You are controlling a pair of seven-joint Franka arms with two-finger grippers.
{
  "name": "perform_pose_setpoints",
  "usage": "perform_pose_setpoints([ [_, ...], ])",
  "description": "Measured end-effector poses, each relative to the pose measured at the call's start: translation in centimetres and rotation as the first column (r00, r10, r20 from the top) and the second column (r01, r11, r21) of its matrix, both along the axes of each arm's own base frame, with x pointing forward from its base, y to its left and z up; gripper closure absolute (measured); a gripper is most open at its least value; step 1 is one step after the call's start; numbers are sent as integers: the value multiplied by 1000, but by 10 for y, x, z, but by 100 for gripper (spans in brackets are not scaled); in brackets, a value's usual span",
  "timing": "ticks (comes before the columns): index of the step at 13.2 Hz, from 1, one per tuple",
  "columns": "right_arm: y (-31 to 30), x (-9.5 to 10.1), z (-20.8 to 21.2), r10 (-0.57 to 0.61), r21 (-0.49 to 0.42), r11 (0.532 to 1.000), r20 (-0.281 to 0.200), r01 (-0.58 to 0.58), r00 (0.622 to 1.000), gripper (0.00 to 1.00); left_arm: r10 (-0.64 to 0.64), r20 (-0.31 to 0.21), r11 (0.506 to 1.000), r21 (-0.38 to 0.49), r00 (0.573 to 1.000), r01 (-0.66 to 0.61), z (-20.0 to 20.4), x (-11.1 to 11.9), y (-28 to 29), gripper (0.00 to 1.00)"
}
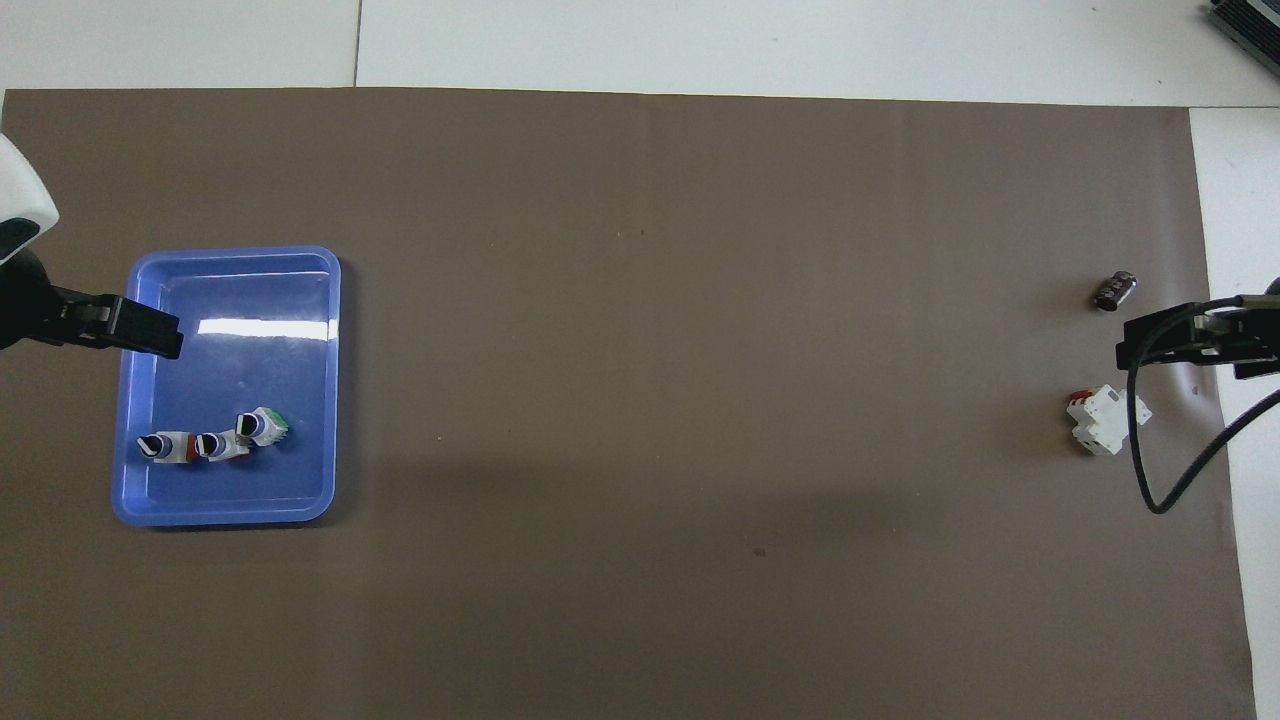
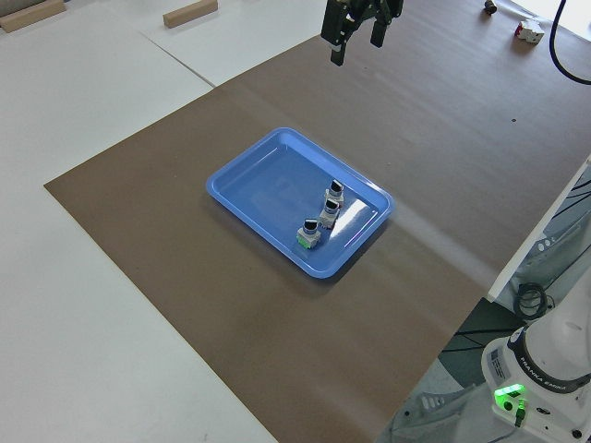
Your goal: Turn and place switch with both arms
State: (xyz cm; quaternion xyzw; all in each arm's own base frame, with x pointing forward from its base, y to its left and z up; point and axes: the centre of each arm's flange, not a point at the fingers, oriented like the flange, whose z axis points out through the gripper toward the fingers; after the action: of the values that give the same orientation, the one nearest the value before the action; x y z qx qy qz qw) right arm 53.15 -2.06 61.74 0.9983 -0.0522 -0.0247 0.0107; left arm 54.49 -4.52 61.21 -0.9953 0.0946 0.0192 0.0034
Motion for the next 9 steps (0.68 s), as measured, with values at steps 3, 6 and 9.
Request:
perform_pose_setpoints([
  [3,0,-1,1,0,0,1000,0,0,1000,0,-37,2,999,0,999,37,0,-3,-21,0],
  [6,0,-1,1,0,0,1000,-1,0,1000,0,-40,3,999,1,999,40,1,-3,-22,0],
  [9,0,-1,1,0,0,1000,-1,0,1000,0,-44,0,999,1,999,44,-1,-3,-24,0],
])
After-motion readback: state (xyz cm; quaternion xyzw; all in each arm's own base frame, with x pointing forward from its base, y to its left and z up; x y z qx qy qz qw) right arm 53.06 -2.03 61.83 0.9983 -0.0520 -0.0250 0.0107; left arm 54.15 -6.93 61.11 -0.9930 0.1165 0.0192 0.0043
